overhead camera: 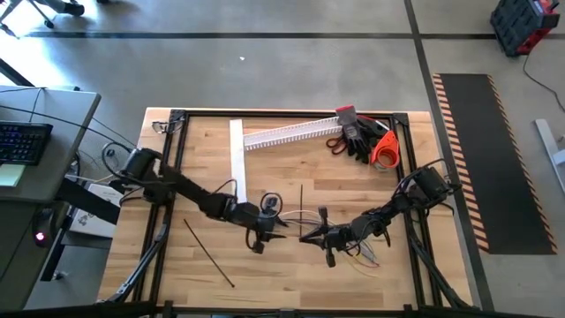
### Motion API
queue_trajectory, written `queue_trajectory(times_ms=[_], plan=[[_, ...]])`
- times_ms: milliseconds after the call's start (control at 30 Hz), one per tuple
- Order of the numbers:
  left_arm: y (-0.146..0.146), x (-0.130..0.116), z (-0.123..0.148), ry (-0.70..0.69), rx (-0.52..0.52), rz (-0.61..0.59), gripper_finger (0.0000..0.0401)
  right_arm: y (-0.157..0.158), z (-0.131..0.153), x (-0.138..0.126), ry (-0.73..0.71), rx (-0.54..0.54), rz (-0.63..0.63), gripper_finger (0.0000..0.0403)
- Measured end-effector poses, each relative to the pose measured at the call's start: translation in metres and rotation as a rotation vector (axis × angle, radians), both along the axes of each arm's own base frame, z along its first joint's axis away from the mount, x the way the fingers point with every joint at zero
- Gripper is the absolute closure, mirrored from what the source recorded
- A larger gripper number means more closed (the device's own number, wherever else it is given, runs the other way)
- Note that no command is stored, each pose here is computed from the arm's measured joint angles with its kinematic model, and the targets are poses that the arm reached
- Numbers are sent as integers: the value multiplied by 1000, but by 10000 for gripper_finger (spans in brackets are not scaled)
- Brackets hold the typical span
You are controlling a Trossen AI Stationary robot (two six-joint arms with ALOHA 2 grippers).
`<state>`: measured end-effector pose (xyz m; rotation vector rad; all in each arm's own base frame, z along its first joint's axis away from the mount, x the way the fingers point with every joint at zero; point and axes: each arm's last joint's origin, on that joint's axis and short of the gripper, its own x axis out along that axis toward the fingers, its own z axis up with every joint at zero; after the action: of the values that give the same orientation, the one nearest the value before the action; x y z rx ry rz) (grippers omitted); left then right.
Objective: Ziptie cables
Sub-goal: Wrap the cable wires with the black zip tie
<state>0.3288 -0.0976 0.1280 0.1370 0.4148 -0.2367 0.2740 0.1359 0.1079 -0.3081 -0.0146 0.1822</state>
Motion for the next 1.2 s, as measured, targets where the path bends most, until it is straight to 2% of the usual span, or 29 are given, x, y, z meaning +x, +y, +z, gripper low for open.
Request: queue_trajectory(times_ms=[100, 367, 633, 900, 1100, 1200], plan=[[-2, 15, -3, -80, -14, -39, 256, -3, 1, 2, -6, 1, -11, 403], [-10, 43, -4, -119, -8, -52, 257, -5, 2, 3, -13, -4, -25, 403], [-18, 40, -4, -121, 23, 2, 298, 2, -1, -1, 5, -13, -62, 403], [-21, 39, -4, -129, 36, 29, 392, 4, -8, -3, 81, 41, -81, 403], [-20, 39, -5, -119, 47, 47, 400, 3, -11, -4, 121, 83, -98, 402], [-20, 38, -6, -112, 49, 49, 401, 3, -11, -4, 122, 83, -101, 389]])
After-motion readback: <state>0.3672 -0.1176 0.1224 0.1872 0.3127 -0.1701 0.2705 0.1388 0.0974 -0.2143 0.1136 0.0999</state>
